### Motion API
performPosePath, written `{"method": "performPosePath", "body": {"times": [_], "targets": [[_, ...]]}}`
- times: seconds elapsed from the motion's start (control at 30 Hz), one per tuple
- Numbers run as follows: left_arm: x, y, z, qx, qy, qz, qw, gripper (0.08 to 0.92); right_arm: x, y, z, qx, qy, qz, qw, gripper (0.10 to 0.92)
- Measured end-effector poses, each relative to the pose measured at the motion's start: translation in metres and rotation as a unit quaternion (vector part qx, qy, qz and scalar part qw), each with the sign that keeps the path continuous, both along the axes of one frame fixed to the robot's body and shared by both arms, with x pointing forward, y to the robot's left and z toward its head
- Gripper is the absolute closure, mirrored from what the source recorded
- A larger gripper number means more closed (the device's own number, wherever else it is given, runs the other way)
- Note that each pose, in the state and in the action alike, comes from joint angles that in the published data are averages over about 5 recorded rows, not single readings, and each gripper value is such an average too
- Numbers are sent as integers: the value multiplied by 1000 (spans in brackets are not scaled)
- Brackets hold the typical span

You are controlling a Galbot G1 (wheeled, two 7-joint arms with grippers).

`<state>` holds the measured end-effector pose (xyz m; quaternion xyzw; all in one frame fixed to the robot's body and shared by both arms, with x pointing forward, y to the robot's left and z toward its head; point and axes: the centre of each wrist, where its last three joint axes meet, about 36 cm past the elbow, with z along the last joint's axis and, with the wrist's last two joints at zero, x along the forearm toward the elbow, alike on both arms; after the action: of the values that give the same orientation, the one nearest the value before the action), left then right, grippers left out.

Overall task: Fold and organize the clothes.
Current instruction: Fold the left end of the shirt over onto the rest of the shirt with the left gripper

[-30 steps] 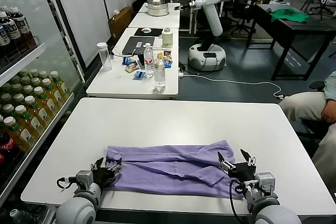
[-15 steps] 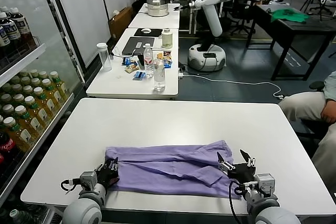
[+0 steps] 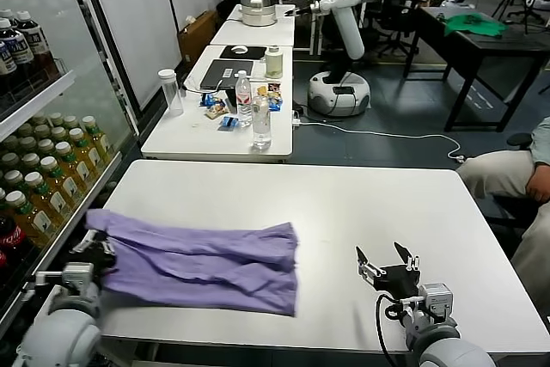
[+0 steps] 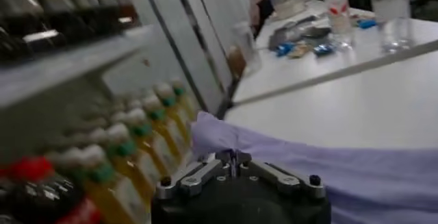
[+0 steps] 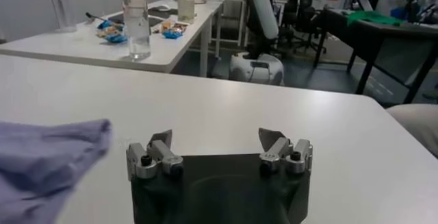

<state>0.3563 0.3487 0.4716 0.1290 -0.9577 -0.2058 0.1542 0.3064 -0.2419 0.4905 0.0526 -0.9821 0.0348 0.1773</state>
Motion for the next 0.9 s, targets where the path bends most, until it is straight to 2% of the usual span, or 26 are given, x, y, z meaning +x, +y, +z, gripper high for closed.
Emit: {"method": "performPosePath", "body": {"times": [0.1, 0.2, 0.37, 0.5, 0.67, 0.9], "targets": [[-5, -14, 10, -12, -11, -17, 1000, 885, -1, -2, 0, -1, 0, -2, 1000, 200], [-11, -42, 18, -54, -15, -52, 997, 885, -2, -4, 1, -3, 0, -6, 1000, 200], [-21, -93, 20, -140, -7, -121, 983, 885, -4, -7, 0, -5, 2, -13, 1000, 200], [-21, -127, 18, -196, 4, -163, 967, 885, -5, -10, -1, -5, 4, -19, 1000, 200], [-13, -161, 10, -244, 18, -190, 951, 859, -4, -10, -3, -6, 7, -23, 1000, 200], [-5, -192, 6, -275, 24, -210, 938, 682, -3, -10, -4, -6, 7, -22, 1000, 200]]}}
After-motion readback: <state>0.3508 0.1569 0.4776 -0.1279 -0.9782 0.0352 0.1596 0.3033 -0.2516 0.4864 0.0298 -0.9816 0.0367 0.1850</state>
